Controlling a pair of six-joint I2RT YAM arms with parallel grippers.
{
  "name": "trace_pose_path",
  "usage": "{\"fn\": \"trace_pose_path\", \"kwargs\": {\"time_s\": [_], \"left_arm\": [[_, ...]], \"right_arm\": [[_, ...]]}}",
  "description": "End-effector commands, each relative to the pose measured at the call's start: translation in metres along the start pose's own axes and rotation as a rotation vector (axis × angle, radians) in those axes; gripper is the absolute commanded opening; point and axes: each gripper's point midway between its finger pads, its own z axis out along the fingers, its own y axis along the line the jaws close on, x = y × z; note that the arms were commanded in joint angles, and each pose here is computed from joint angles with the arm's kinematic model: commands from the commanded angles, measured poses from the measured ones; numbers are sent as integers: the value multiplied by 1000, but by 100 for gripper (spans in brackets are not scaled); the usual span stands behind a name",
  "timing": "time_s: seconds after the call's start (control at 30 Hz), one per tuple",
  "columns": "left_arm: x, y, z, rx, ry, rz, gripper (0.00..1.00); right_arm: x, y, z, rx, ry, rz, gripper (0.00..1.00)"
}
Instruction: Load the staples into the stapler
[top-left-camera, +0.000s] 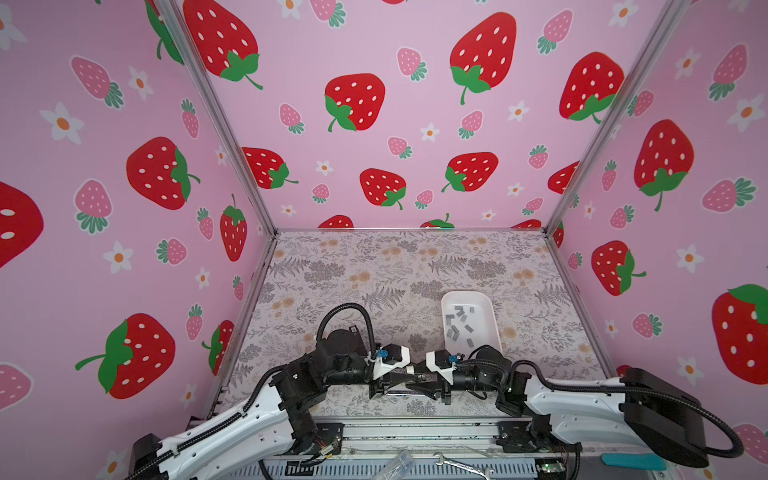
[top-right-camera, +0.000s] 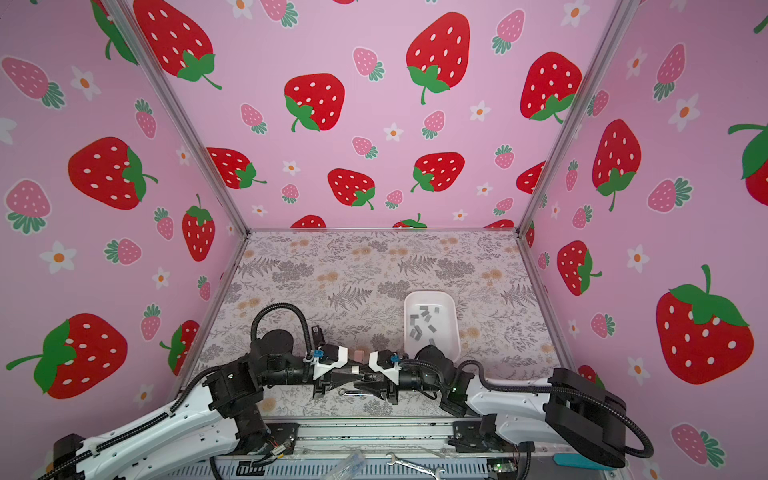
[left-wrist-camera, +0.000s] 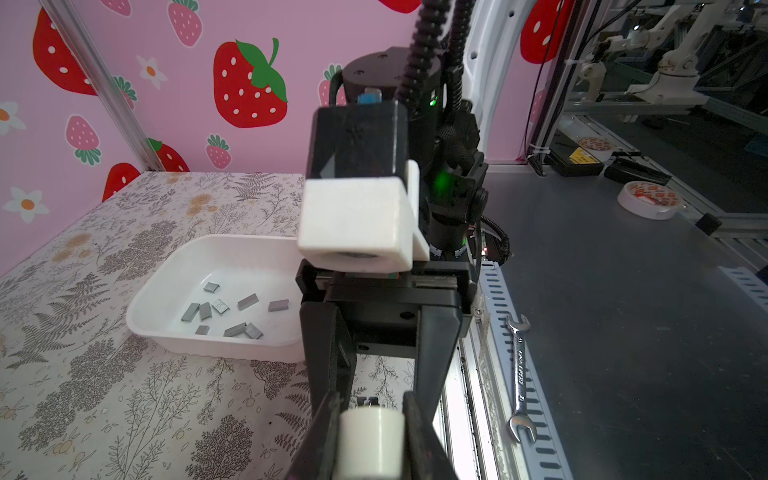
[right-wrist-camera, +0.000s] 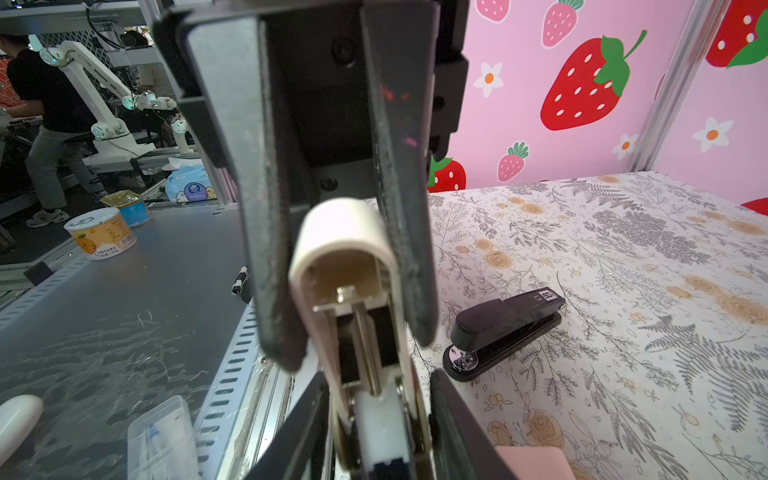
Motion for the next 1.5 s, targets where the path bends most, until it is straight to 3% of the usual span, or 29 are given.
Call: {"fn": "trace_pose_path", "kwargs": {"time_s": [0.0, 0.17, 0.27, 0.37, 0.4, 0.43, 0.63, 0.73, 0.87, 0.93, 1.1, 1.2, 1.47], "left_arm": [[-26, -4, -6, 18, -77, 66, 0], [-27, 0, -8, -12, -83, 66, 1], [-30, 15, -13, -114, -112, 41, 38], [-26, 31, -21, -237, -137, 6, 61], [-24, 36, -25, -274, -142, -5, 85], [-24, 42, -31, -322, -153, -21, 99], [-12, 91, -90, -743, -287, -237, 99], [12, 119, -136, -1036, -388, -441, 99], [60, 126, -164, -1240, -368, -638, 99], [78, 124, -163, -1258, -333, -688, 99], [112, 114, -155, -1238, -124, -607, 99], [132, 113, -180, -1382, -108, -670, 99], [141, 107, -188, -1415, -8, -709, 99]], "right_arm": [[-16, 5, 5, -35, -47, -35, 38], [-18, -1, 2, 10, -55, -27, 23], [-19, -13, -1, 86, -56, -4, 15], [-17, -31, -4, 190, -46, 35, 10], [-16, -37, -5, 229, -41, 52, 9], [-14, -46, -6, 277, -33, 76, 9], [6, -81, -13, 490, 38, 232, 6], [21, -101, -17, 623, 95, 317, 4], [51, -125, -27, 816, 224, 420, 1], [65, -131, -27, 869, 274, 445, 0], [87, -138, -16, 894, 362, 501, 0], [100, -143, -13, 934, 431, 532, 0], [142, -150, -24, 1028, 564, 609, 0]]}}
